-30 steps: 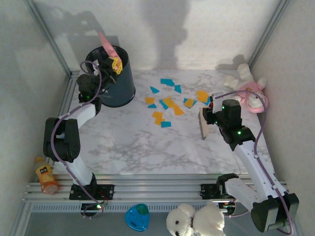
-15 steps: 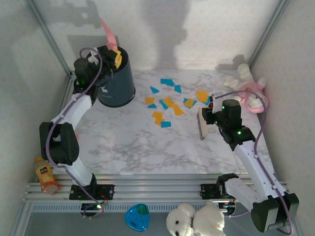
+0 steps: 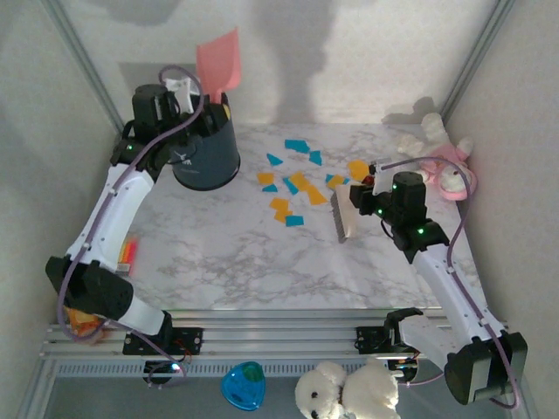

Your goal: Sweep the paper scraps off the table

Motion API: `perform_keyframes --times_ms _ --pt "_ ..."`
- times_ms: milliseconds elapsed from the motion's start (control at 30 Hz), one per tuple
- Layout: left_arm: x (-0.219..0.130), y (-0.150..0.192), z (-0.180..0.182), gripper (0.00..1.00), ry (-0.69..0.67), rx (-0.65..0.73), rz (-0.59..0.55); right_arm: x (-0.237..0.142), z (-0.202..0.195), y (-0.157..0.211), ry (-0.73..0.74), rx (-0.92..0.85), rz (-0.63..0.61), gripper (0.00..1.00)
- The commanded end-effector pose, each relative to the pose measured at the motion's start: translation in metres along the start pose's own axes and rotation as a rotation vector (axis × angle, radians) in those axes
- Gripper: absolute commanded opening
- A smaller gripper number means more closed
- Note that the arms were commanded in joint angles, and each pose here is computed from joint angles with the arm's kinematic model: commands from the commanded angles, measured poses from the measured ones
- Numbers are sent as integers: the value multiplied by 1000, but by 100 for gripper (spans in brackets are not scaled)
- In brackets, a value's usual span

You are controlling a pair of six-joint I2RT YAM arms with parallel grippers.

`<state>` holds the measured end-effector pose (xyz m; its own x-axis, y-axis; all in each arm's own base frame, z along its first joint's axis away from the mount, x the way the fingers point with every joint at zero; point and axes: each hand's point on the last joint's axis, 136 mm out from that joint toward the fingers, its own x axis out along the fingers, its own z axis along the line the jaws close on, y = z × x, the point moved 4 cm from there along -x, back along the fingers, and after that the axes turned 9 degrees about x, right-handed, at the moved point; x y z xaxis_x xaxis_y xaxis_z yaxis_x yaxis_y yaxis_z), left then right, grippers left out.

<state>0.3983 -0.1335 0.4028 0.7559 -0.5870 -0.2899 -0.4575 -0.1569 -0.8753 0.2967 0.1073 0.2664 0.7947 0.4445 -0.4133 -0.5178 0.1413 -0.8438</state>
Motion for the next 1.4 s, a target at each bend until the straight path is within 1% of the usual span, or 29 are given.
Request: perform_keyframes --times_ms 0,100,267,433,500,600,667,800,1000,1200,1367 --pt "-21 29 0 14 -84 240 88 6 13 -17 -102 43 -64 0" --pt "-32 53 -1 15 -81 339 158 16 19 -21 -144 64 -62 0" --pt "-45 87 5 15 -101 444 269 38 30 -23 -210 90 -28 0" --pt "-55 111 11 15 -118 540 298 61 47 -22 -281 91 24 0" --pt "-60 123 14 16 -124 568 333 70 52 -21 -310 98 47 0" --pt "-62 143 23 15 -137 588 417 84 56 -18 -337 120 67 0" --pt "-62 151 31 15 -167 586 457 93 60 -18 -359 133 72 0" --pt "-61 161 38 15 -190 580 503 111 67 -14 -386 139 106 0" --pt "-58 175 41 14 -169 573 562 136 66 -9 -372 154 135 0" --pt "-58 192 42 15 -140 595 618 149 49 6 -256 139 193 0" --pt "-54 204 41 15 -110 611 671 145 35 20 -165 88 237 0"
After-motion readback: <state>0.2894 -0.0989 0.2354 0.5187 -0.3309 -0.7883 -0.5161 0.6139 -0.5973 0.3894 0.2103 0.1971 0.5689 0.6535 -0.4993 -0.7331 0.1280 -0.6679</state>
